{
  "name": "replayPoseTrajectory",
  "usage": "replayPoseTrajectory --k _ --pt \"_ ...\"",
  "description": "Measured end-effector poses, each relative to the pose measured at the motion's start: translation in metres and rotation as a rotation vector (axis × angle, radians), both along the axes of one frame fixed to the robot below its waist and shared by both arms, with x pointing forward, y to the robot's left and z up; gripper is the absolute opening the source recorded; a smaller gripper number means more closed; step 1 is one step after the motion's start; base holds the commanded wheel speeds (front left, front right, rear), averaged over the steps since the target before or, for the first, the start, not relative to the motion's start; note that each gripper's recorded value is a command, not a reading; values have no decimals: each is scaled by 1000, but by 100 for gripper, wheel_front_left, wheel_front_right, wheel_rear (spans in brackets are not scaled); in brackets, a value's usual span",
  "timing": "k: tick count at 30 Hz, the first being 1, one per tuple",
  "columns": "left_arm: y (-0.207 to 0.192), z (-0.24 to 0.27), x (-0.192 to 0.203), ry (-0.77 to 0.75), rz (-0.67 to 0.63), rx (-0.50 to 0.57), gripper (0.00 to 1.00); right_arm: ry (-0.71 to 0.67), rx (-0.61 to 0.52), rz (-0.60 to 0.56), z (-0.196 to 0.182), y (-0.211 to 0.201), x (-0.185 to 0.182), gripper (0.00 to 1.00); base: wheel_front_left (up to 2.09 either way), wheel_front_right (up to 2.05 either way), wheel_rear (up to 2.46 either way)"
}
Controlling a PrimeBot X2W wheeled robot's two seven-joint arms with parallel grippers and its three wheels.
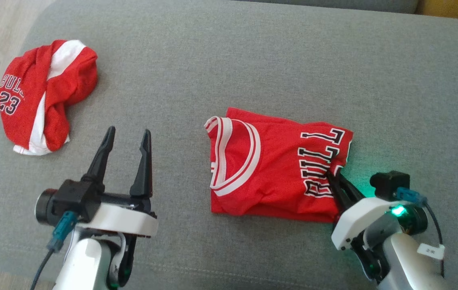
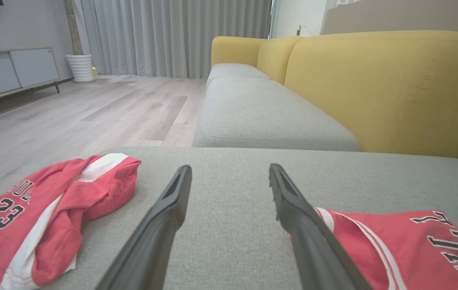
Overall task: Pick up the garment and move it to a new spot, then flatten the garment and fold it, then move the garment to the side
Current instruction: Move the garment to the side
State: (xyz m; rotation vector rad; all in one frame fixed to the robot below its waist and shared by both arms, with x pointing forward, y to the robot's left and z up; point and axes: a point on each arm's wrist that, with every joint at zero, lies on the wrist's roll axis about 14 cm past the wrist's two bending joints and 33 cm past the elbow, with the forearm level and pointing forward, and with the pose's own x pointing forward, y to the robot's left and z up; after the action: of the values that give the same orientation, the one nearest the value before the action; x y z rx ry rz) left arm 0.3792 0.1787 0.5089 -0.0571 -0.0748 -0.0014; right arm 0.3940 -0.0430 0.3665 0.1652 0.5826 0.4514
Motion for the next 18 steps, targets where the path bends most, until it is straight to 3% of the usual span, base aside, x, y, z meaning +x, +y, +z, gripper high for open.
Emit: replayPoseTrajectory --k 10,18 --pt "-17 6 14 -30 -48 -7 100 -72 -16 3 11 -10 8 0 0 0 0" --pt "-58 6 34 -47 -180 -19 100 -175 -130 -103 36 -82 23 0 0 0 0"
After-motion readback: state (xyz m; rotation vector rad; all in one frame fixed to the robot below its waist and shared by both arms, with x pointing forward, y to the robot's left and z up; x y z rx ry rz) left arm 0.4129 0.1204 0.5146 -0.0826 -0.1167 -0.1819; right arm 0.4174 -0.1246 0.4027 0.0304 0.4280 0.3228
